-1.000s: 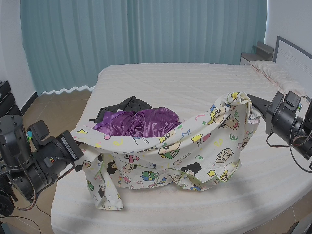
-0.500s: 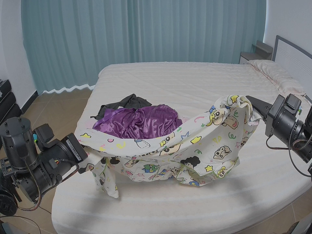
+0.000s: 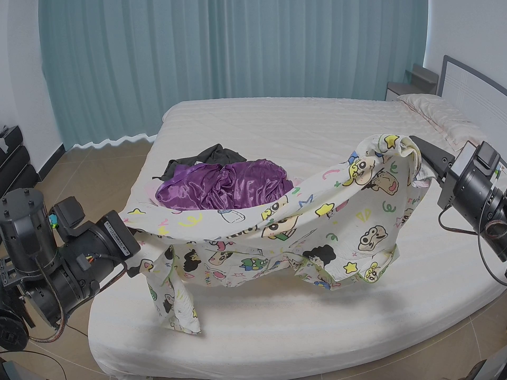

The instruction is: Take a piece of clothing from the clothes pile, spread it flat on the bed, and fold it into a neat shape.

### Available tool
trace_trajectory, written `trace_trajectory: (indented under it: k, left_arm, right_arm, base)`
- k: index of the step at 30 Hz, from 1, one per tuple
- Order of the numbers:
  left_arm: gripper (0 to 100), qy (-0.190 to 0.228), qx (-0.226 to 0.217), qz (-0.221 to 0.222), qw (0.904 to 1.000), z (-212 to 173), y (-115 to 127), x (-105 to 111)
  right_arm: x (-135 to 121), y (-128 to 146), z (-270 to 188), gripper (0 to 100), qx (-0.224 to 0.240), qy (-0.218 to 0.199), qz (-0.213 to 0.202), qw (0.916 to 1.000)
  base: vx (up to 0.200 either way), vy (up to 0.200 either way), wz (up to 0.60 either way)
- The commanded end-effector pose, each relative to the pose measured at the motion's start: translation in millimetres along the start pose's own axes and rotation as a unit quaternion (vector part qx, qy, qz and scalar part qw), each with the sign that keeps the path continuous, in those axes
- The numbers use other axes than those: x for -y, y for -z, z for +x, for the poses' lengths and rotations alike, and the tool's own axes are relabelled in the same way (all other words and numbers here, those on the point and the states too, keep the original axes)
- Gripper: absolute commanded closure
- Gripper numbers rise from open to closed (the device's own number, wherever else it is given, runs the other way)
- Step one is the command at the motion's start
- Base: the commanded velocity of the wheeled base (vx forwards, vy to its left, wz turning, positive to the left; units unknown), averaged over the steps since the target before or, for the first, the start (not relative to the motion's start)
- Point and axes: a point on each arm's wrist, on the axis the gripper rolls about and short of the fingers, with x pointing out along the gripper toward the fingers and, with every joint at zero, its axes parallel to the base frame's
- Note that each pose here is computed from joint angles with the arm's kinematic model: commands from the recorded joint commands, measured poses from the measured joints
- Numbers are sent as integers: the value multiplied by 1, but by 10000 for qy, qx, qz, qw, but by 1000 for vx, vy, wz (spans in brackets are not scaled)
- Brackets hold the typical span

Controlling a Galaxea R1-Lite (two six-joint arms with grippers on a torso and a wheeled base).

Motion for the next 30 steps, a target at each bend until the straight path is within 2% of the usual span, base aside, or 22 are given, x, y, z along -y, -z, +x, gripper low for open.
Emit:
trace_trajectory:
  k: [1,17,24,30]
  left_arm:
    - [100,-2,-7,-4,10000,0,0,0]
    - [100,42,-60,-4,10000,0,2,1]
    - [100,152,-244,90,9995,-3,11,4]
    - [100,231,-268,102,9993,-3,11,8]
  right_arm:
    - [-5,-4,-5,100,77,-97,-10,9999]
    - [-4,-3,-8,100,49,-40,-15,10000]
    - [11,11,-14,100,-217,266,17,9994]
    - [14,11,-17,100,-218,335,-33,9992]
  base:
    - [0,0,0]
    - [0,-200,0]
    - [0,-200,0]
    - [0,-200,0]
